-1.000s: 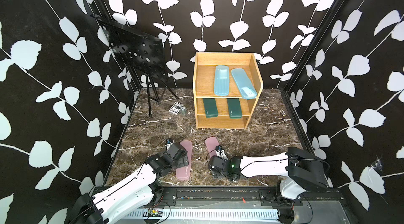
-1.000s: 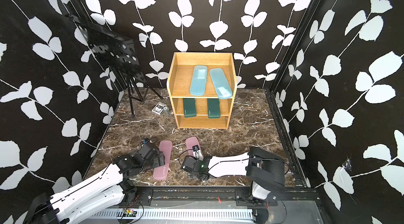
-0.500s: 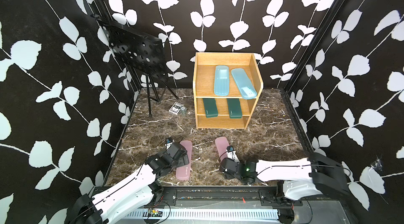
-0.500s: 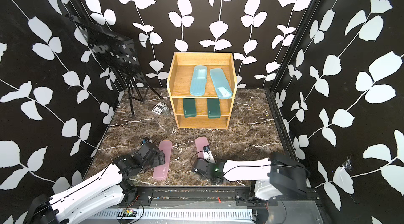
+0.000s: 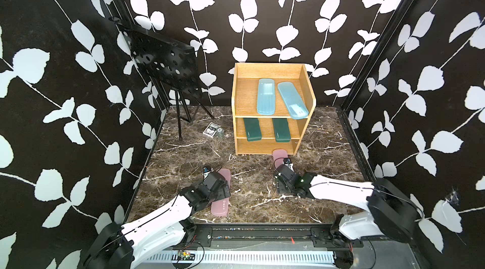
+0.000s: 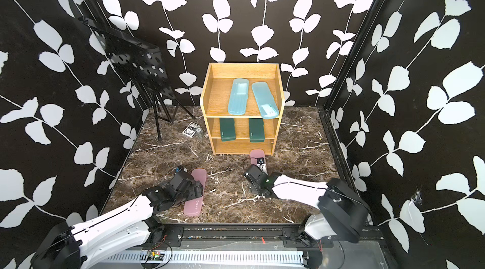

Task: Place the pencil cases on the shelf according to color
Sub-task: Pick up the pencil case from the center of the board, then place the pencil case on the shelf.

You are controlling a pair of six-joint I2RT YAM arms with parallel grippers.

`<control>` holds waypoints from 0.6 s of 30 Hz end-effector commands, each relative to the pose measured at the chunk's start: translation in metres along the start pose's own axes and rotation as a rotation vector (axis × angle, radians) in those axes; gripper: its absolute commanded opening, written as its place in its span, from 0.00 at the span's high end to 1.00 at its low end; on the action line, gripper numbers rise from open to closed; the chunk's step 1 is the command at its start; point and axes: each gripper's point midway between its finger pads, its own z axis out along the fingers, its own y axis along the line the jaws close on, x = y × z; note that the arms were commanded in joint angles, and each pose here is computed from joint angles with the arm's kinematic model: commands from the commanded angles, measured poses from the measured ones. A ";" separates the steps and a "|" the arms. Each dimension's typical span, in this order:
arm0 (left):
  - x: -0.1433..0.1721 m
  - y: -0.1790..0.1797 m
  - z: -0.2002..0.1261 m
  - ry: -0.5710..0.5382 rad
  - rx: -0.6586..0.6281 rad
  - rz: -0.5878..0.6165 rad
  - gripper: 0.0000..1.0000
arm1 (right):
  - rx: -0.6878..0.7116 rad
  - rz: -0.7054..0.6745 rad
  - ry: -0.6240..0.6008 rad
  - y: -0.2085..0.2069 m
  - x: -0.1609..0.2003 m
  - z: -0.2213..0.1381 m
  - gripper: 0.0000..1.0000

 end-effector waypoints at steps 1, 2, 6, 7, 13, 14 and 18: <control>0.001 -0.004 0.006 0.015 0.002 -0.002 0.01 | -0.066 -0.033 -0.042 0.021 -0.039 0.008 0.47; 0.001 -0.004 0.007 0.021 -0.005 0.004 0.01 | -0.073 -0.035 -0.046 0.024 -0.046 0.011 0.47; -0.002 -0.010 0.014 0.041 -0.025 0.030 0.01 | -0.059 -0.027 -0.020 0.026 -0.063 0.029 0.47; -0.003 -0.013 0.016 0.048 -0.030 0.035 0.01 | -0.063 -0.024 -0.018 0.026 -0.066 0.032 0.47; -0.002 -0.017 0.026 0.092 -0.068 0.052 0.01 | -0.058 -0.031 -0.034 0.022 -0.073 0.032 0.15; -0.001 -0.016 0.027 0.091 -0.070 0.053 0.01 | -0.063 -0.037 -0.039 0.022 -0.074 0.028 0.13; -0.001 -0.014 0.027 0.088 -0.072 0.067 0.01 | -0.078 -0.041 -0.057 0.016 -0.074 0.005 0.06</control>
